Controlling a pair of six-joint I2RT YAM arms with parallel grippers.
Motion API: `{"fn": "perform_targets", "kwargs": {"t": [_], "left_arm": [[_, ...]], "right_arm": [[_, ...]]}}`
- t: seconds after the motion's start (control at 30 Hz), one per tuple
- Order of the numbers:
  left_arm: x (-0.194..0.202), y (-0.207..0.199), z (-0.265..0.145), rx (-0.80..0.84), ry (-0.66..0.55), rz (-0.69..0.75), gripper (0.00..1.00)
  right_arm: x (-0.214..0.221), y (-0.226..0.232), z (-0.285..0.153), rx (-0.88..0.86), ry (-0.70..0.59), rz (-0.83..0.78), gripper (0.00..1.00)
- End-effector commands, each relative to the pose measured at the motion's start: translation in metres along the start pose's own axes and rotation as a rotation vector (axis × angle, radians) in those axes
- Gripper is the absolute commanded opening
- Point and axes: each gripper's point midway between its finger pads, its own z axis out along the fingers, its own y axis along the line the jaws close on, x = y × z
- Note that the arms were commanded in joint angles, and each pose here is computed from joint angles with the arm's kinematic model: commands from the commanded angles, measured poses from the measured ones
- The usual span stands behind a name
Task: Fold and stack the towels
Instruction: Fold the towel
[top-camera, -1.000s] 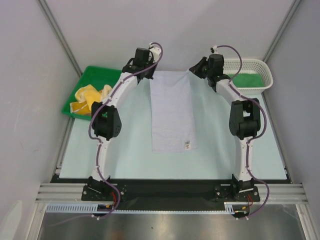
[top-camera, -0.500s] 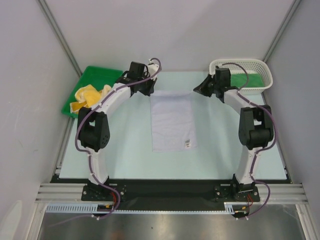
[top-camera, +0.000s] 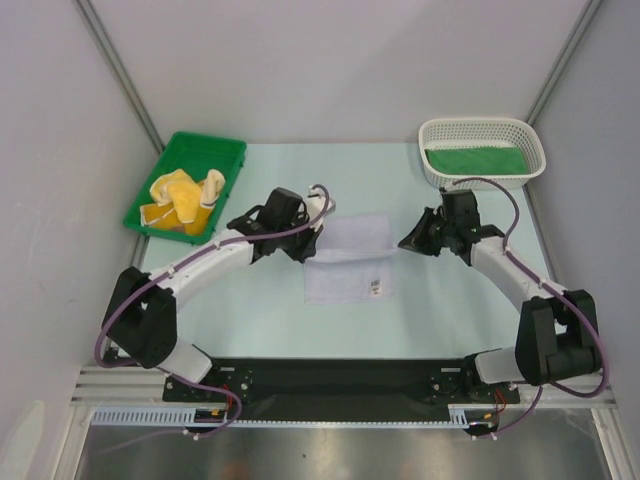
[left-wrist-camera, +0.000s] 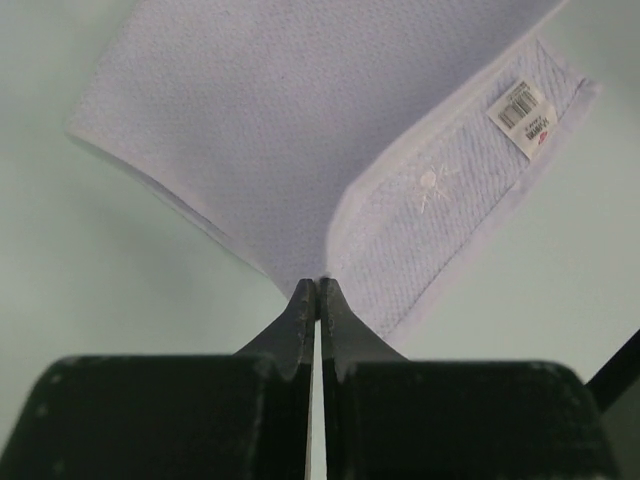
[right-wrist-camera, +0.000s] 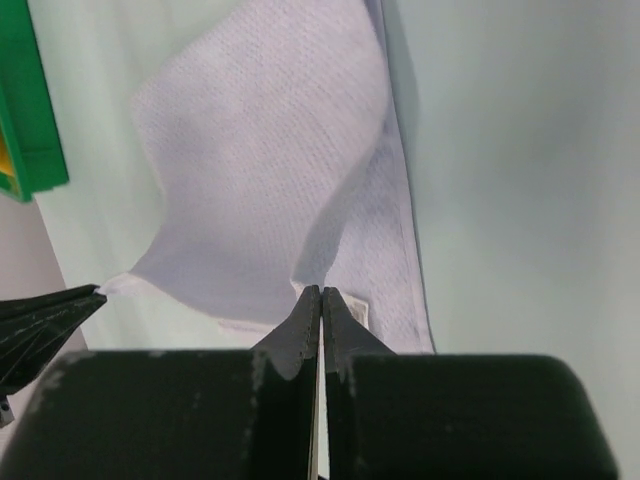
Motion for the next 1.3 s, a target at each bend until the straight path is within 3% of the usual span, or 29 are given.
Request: {"fn": "perform_targets", "kwargs": {"t": [0.0, 0.47, 0.57, 0.6, 0.67, 0.77, 0.87, 1.0, 1.1, 1.27], "left_arm": [[0.01, -0.015, -0.005, -0.014, -0.012, -0.051, 0.0], [0.06, -0.025, -0.015, -0.102, 0.127, -0.023, 0.0], [0.07, -0.03, -0.012, -0.087, 0.167, -0.025, 0.01], [0.076, -0.031, -0.011, -0.079, 0.192, -0.03, 0.06], [0.082, -0.034, -0.01, -0.075, 0.217, -0.057, 0.26], [0.086, -0.038, -0.012, -0.071, 0.239, -0.097, 0.43], [0.074, -0.04, -0.018, -0.069, 0.186, -0.129, 0.48], [0.061, -0.035, -0.015, -0.099, 0.142, -0.284, 0.52], [0.071, -0.026, -0.003, -0.122, 0.186, -0.441, 0.48], [0.084, -0.029, 0.009, -0.067, 0.174, -0.582, 0.43]], "right_arm": [[0.017, -0.005, -0.017, 0.015, 0.004, -0.047, 0.0], [0.082, -0.017, -0.018, -0.012, 0.07, 0.02, 0.01], [0.098, -0.026, -0.012, 0.018, 0.101, 0.02, 0.09], [0.102, -0.03, -0.011, 0.033, 0.108, 0.023, 0.16], [0.105, -0.036, -0.012, 0.063, 0.113, 0.022, 0.22], [0.104, -0.04, -0.021, 0.1, 0.101, 0.02, 0.32], [0.091, -0.036, -0.027, 0.113, 0.057, -0.002, 0.34], [0.085, -0.028, -0.022, 0.099, 0.054, -0.056, 0.35], [0.086, -0.024, -0.013, 0.105, 0.085, -0.112, 0.33], [0.096, -0.033, 0.001, 0.14, 0.151, -0.176, 0.32]]}}
